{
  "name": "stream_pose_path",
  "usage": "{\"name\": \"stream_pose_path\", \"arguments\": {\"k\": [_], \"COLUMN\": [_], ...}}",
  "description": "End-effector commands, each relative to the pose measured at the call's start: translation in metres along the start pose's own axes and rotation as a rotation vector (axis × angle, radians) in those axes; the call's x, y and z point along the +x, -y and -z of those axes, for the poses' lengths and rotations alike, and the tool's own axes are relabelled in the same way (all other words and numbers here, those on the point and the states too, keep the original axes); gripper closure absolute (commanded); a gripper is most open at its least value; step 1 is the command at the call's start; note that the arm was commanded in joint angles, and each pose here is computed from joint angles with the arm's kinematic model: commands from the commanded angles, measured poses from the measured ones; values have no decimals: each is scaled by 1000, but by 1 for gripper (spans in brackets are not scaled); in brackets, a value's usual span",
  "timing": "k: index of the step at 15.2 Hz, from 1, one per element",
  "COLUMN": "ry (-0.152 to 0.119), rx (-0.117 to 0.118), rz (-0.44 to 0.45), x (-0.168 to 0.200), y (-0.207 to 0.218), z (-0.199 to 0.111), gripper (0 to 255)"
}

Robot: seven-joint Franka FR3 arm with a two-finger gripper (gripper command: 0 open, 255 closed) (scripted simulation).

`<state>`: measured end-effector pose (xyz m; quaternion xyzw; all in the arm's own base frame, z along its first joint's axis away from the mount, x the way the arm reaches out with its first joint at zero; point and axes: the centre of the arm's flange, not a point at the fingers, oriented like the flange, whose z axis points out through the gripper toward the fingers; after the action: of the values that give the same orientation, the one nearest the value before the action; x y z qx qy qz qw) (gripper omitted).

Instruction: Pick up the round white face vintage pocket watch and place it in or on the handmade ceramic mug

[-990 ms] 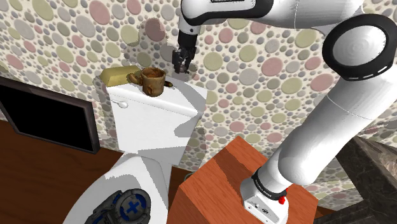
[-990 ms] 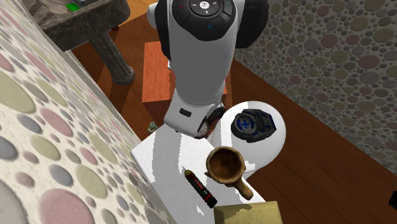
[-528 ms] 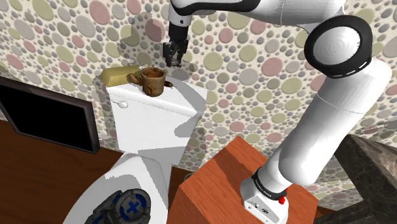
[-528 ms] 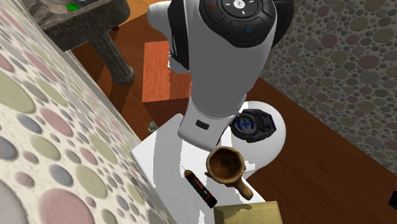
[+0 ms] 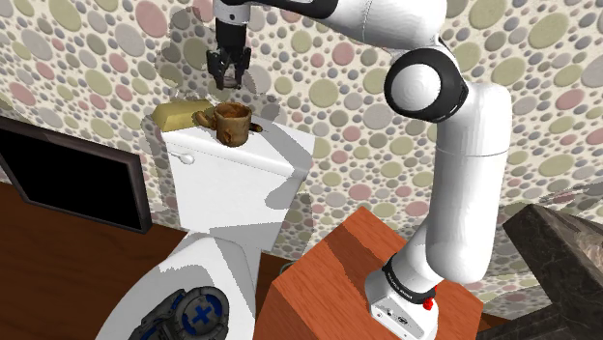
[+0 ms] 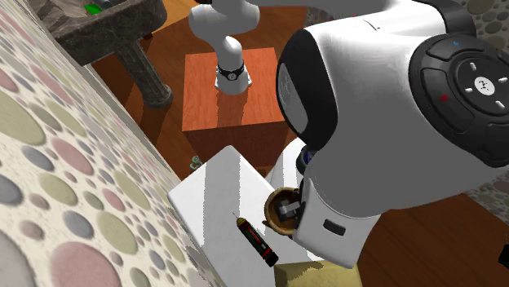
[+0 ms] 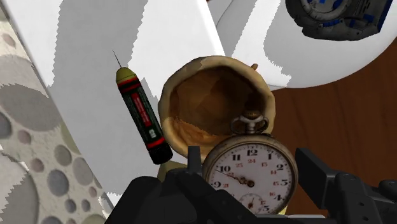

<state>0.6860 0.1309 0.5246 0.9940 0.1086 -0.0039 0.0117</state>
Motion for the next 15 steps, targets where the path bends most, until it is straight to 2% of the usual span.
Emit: {"name": "stream_pose_path", "arguments": {"k": [1, 15], "ry": [1, 1], "rx": [0, 0], "rz": [-1, -1], "x": [15, 16], "y": [4, 6], "z": [-6, -74], "gripper": [255, 255]}}
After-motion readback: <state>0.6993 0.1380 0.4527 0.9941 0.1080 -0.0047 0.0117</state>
